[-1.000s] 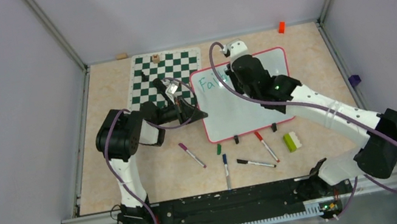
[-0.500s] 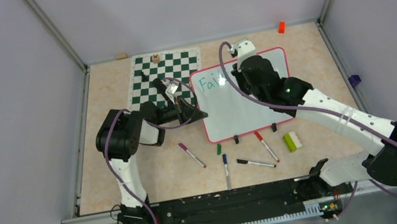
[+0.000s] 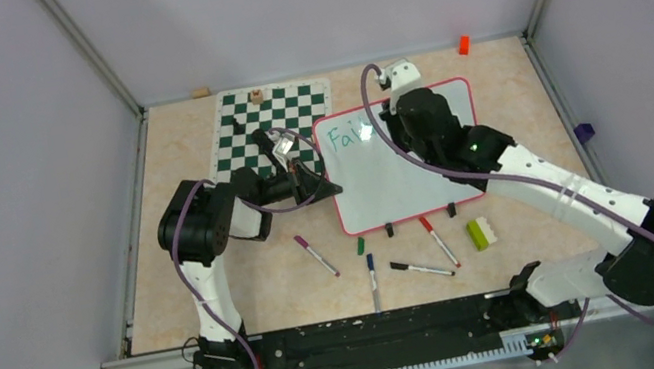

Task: Write a sentence on the whiteboard

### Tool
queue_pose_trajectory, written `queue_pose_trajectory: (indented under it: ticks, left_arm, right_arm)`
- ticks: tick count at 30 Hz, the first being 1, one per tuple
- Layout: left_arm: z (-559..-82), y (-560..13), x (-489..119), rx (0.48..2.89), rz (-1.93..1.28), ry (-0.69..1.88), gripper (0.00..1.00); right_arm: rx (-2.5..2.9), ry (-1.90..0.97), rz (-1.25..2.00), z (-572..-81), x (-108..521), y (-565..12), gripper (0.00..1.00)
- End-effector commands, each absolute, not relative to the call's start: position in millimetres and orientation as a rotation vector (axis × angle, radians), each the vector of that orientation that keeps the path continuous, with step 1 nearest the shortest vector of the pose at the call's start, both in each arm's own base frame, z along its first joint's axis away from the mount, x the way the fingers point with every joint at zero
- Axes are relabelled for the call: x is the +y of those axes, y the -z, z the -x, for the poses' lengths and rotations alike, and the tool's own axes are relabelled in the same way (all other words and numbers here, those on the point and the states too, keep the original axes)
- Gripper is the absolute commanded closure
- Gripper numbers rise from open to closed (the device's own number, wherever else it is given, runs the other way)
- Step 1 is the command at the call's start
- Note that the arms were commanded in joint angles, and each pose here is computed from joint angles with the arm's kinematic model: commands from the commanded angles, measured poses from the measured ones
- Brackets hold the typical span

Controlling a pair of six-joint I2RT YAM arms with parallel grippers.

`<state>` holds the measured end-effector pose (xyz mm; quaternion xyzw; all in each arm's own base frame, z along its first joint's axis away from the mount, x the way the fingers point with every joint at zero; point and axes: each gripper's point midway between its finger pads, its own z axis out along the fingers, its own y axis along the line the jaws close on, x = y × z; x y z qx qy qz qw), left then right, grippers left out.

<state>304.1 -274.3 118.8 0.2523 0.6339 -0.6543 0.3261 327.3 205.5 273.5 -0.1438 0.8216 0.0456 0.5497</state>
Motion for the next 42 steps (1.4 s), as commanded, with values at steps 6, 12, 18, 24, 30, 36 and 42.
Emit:
queue_pose_trajectory:
  ticks: [6,12,18,24,30,36,42]
  left_arm:
    - [-291,-137,-277,1.521,-0.821,1.675,1.0]
    - [-290,-137,-277,1.521,-0.823,1.676,1.0]
    - [-291,-137,-278,1.522,-0.821,1.676,1.0]
    - [-291,-137,-278,1.522,-0.822,1.676,1.0]
    - [-290,-135,-278,1.525,-0.821,1.678,1.0]
    - [-291,-135,-278,1.526,-0.821,1.679,1.0]
    - [-290,-135,-278,1.526,-0.822,1.679,1.0]
  right_arm:
    - [1.878,-0.138,0.287,-345,214,-301,1.0]
    - [1.883,-0.117,0.285,-348,215,-298,1.0]
    - [1.889,-0.103,0.284,-352,215,-293,1.0]
    - [1.898,-0.103,0.284,-354,215,-286,1.0]
    - [1.906,-0.095,0.284,-357,215,-281,1.0]
    - [1.913,-0.098,0.289,-359,216,-277,1.0]
    - [1.926,-0.103,0.295,-357,217,-271,1.0]
